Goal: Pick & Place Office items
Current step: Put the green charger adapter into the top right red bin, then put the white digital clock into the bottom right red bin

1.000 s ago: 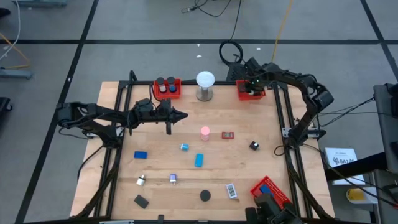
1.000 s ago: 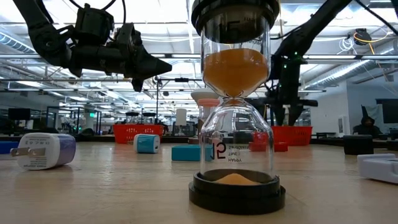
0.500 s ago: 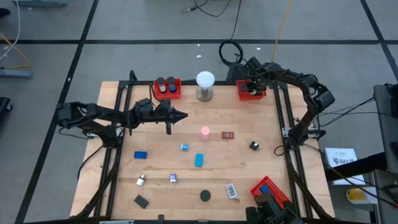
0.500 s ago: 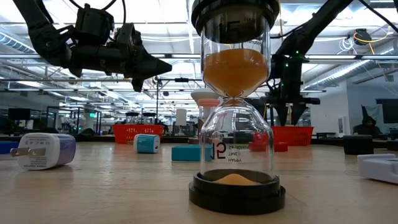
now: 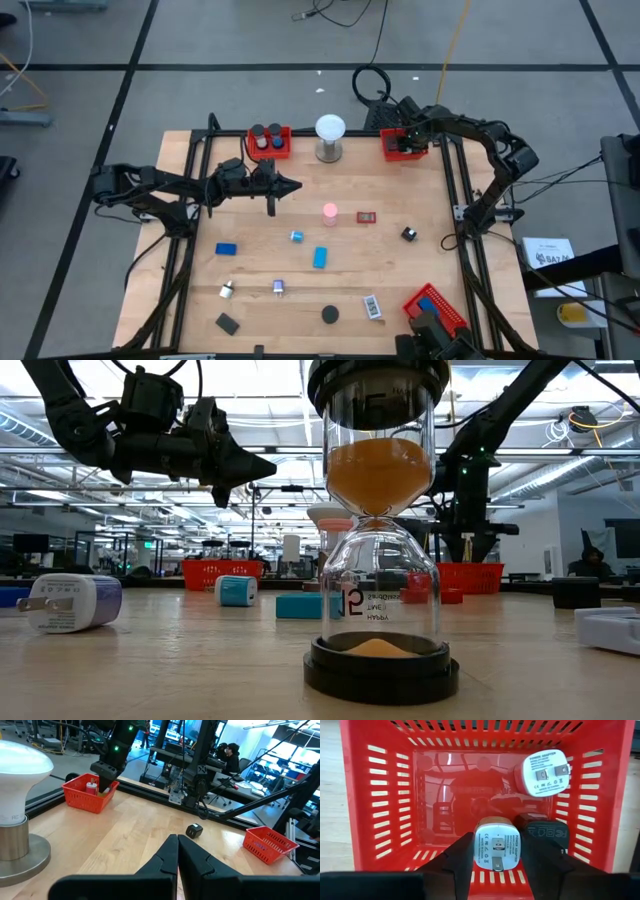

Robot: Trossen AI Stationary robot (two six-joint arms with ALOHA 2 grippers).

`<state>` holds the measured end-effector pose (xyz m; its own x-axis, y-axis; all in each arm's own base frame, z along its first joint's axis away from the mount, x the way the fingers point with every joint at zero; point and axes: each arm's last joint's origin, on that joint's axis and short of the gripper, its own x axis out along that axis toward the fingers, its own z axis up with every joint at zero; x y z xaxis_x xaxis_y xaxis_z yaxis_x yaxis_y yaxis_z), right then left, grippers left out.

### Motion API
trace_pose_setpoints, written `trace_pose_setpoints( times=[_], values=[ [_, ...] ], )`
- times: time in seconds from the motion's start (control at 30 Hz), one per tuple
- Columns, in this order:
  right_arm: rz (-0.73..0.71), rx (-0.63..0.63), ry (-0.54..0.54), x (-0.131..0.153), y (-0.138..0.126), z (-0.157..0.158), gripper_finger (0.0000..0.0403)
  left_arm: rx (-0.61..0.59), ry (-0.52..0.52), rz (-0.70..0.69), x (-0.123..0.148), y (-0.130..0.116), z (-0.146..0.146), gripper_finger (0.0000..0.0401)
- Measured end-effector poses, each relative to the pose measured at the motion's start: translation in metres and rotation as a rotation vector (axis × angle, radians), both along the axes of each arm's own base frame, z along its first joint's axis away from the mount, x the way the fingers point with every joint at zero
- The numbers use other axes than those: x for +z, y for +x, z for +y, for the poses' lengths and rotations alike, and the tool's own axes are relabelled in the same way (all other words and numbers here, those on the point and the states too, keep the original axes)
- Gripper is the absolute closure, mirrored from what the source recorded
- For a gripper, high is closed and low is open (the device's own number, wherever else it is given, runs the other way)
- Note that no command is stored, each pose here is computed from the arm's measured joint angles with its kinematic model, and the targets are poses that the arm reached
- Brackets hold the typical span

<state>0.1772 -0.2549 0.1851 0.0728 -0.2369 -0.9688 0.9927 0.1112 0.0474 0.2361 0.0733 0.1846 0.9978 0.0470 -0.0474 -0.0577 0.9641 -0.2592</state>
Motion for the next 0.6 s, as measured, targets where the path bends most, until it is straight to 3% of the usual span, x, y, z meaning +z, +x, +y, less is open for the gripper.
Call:
trace_pose_setpoints(
  times=[0.37,0.6],
  values=[
    [-0.014,0.005,-0.02,0.003,0.0,0.0,0.0211,0.001,-0.007,0.0,0.0,0.0,0.0,0.0397],
    [-0.054,0.051,-0.096,0.03,-0.005,0.008,0.0221,0.004,-0.07,-0.003,0.0,0.0,0.0,0.0387]
  ],
)
